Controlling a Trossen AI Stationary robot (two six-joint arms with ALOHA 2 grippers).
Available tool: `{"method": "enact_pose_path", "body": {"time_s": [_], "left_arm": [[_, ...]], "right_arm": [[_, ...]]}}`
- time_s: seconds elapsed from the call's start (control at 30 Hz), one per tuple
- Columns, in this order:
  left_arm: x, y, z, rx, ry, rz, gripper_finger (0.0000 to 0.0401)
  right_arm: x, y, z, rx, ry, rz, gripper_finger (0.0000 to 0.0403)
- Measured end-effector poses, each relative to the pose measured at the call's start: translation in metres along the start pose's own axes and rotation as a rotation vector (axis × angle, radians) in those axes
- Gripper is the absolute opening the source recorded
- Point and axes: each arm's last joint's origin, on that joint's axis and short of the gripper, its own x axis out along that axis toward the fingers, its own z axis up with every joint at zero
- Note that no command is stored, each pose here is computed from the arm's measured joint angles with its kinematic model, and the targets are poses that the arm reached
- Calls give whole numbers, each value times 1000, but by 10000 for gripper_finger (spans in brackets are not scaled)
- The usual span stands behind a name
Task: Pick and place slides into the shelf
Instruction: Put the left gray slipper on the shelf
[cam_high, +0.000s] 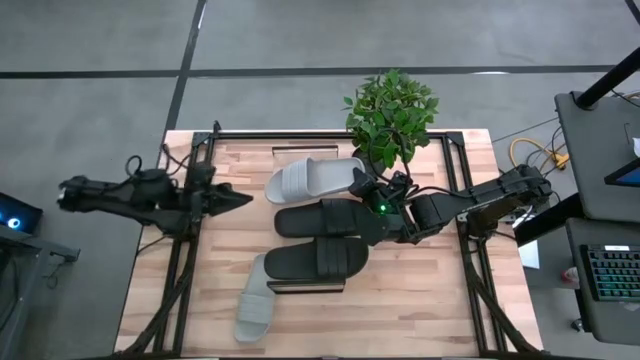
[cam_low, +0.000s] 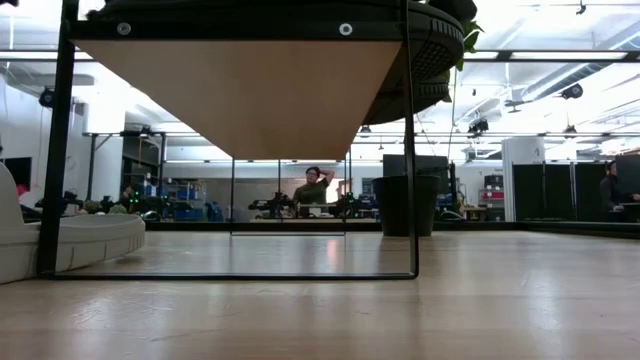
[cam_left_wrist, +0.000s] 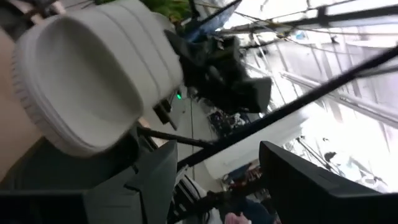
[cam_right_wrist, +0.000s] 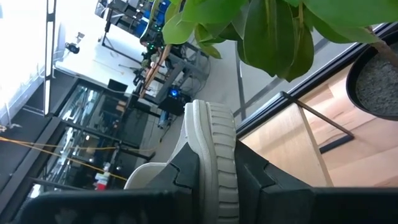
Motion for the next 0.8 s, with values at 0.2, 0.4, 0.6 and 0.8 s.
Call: {"method": "enact_pose_path", "body": {"time_s": [0.2, 0.4, 0.6, 0.8], "left_arm": [[9, 11, 18, -48, -32, 22, 212], [24, 24, 31, -71, -13, 50, 212], [41, 24, 42, -91, 1, -83, 212], [59, 35, 44, -108, 100, -67, 212]], "right_arm": [[-1, 5, 2, -24, -2, 9, 47], [-2, 7, 2, -38, -15, 19, 47], [-3, 7, 2, -35, -19, 23, 47], [-3, 8, 2, -50, -24, 26, 47]]}}
